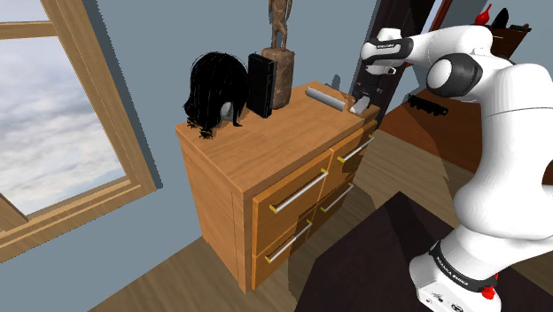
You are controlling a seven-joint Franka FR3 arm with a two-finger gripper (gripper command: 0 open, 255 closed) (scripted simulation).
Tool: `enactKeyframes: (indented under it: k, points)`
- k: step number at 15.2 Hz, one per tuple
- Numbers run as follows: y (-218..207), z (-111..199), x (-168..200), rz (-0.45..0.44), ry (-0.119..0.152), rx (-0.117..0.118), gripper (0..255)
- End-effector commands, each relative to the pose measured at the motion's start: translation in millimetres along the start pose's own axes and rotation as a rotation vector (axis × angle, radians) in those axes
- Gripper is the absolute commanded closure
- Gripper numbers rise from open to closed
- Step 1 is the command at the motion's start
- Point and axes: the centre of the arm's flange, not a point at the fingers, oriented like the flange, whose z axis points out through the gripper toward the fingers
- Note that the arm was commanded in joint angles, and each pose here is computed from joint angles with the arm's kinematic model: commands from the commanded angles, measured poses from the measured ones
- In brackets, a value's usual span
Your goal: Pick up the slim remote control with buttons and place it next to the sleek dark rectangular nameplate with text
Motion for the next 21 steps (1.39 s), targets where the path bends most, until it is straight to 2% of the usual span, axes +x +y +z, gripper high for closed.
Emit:
enactKeyframes:
  k: [1,3,4,9,13,21]
  points:
    - [0,0,0,0.0,0.001,0.0,255]
    - [0,0,0,0.0,0.001,0.0,255]
    - [0,0,0,0.0,0.001,0.0,0]
    - [0,0,0,0.0,0.001,0.0,0]
    - [0,-50,0,0.0,0.001,0.0,0]
    - [0,-50,0,0.0,0.001,0.0,0]
